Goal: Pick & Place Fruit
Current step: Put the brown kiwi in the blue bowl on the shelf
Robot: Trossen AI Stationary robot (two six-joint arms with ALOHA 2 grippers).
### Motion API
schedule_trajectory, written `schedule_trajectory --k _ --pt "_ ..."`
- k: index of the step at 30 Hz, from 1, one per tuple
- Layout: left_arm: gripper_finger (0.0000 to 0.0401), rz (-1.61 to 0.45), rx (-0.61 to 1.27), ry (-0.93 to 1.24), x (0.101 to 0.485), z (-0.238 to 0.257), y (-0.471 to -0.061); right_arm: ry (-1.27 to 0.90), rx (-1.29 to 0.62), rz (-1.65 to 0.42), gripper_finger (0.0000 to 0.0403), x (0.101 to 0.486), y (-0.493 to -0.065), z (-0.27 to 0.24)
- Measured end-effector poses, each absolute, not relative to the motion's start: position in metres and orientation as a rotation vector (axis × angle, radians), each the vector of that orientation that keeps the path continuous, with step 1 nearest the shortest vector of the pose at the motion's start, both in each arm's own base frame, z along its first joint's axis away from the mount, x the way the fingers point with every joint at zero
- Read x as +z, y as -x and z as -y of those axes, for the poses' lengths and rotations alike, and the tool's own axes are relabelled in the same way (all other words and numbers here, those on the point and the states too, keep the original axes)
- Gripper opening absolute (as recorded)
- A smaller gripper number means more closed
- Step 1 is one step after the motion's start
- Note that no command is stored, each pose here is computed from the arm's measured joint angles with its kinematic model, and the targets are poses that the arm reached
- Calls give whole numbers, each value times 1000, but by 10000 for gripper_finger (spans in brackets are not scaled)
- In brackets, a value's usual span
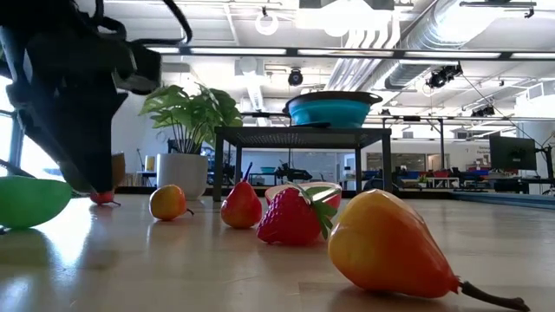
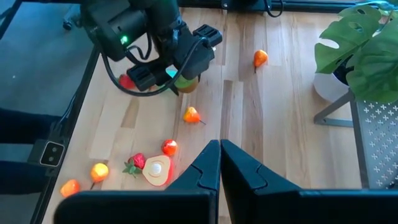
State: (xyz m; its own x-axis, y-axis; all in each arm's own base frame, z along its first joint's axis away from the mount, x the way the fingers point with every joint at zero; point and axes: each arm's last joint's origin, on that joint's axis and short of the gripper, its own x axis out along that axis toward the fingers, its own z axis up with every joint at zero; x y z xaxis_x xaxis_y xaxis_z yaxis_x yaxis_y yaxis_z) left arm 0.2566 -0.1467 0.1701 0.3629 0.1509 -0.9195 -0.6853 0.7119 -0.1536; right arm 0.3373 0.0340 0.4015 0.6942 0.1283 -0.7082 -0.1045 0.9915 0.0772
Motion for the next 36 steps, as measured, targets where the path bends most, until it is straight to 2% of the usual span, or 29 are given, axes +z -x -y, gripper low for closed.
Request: schedule_trajectory --k 10,18,27,36 --pt "240 -1044 547 589 201 137 -242 -11 140 -786 5 405 -333 -34" --pt "241 -916 457 627 242 126 -226 -9 142 -755 5 417 -319 -32" --pt "241 -677 355 776 297 106 -196 -25 195 -660 5 443 -291 -31" --pt "241 -292 230 930 353 82 -164 85 184 -540 5 464 -271 -27"
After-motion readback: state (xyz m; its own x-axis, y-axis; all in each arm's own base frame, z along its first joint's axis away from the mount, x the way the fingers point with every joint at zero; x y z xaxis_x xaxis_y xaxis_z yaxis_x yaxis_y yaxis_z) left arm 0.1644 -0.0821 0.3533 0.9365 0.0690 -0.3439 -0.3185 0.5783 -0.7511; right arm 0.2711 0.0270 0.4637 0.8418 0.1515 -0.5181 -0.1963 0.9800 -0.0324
